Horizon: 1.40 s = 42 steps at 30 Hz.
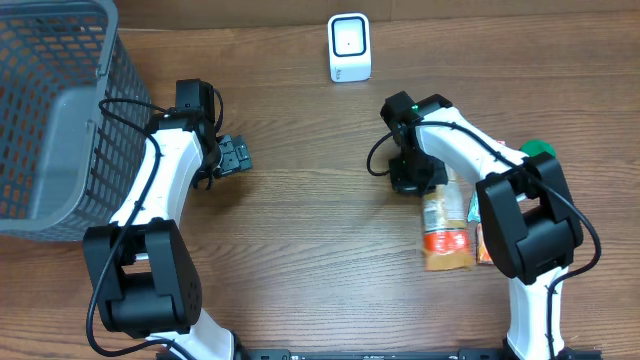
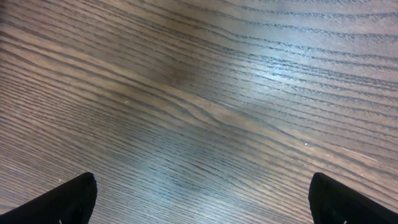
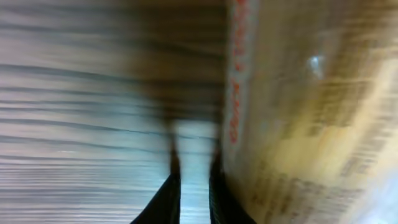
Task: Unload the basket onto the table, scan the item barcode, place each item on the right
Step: 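Release the pasta package and raise the right gripper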
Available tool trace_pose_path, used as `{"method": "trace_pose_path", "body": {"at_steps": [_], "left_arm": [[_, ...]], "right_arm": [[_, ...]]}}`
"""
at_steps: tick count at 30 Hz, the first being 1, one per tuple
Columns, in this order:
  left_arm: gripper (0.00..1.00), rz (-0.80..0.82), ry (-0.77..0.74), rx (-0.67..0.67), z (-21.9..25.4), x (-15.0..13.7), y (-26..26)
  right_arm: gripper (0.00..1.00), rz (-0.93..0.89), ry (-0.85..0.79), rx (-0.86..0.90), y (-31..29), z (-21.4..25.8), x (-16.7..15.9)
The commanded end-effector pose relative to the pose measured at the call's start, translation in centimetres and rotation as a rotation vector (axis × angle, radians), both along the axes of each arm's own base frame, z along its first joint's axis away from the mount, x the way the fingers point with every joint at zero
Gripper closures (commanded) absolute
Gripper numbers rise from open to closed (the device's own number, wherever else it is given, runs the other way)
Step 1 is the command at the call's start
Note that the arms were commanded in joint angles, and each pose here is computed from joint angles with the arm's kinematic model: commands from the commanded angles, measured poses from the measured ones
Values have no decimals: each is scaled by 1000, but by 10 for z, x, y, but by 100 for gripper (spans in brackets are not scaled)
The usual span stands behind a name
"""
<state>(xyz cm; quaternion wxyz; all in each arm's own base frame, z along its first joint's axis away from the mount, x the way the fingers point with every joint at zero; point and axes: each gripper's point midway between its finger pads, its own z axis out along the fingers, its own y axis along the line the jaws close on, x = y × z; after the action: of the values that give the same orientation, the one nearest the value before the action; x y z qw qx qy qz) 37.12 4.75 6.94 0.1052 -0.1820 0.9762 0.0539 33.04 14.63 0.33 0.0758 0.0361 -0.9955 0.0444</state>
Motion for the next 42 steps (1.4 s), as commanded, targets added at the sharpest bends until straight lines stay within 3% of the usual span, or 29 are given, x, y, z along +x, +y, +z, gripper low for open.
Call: {"method": "trace_pose_path", "body": {"at_steps": [1,13,21,26,28,30,31,42], "left_arm": [[0,0,-4,0,1,0,1],[0,0,-4,0,1,0,1],[0,0,-4,0,1,0,1],[0,0,-5,0,1,0,1],[0,0,-5,0,1,0,1],[0,0,-4,0,1,0,1],[0,0,-5,0,1,0,1],[0,0,-4,0,1,0,1]], "right_arm": [[83,-12,-32,-118,-36,8,5],[83,-13,-49,-122,-38,14,9],[76,-26,-181,-4,-20,67,22],[63,-66,-287,59,-23,95,38],[35,-86,-303,62,-30,97,43],[17,-104,-299,58,-37,97,44],[0,-111,-295,56,-40,96,44],[0,-124,-306,57,-44,96,47]]}}
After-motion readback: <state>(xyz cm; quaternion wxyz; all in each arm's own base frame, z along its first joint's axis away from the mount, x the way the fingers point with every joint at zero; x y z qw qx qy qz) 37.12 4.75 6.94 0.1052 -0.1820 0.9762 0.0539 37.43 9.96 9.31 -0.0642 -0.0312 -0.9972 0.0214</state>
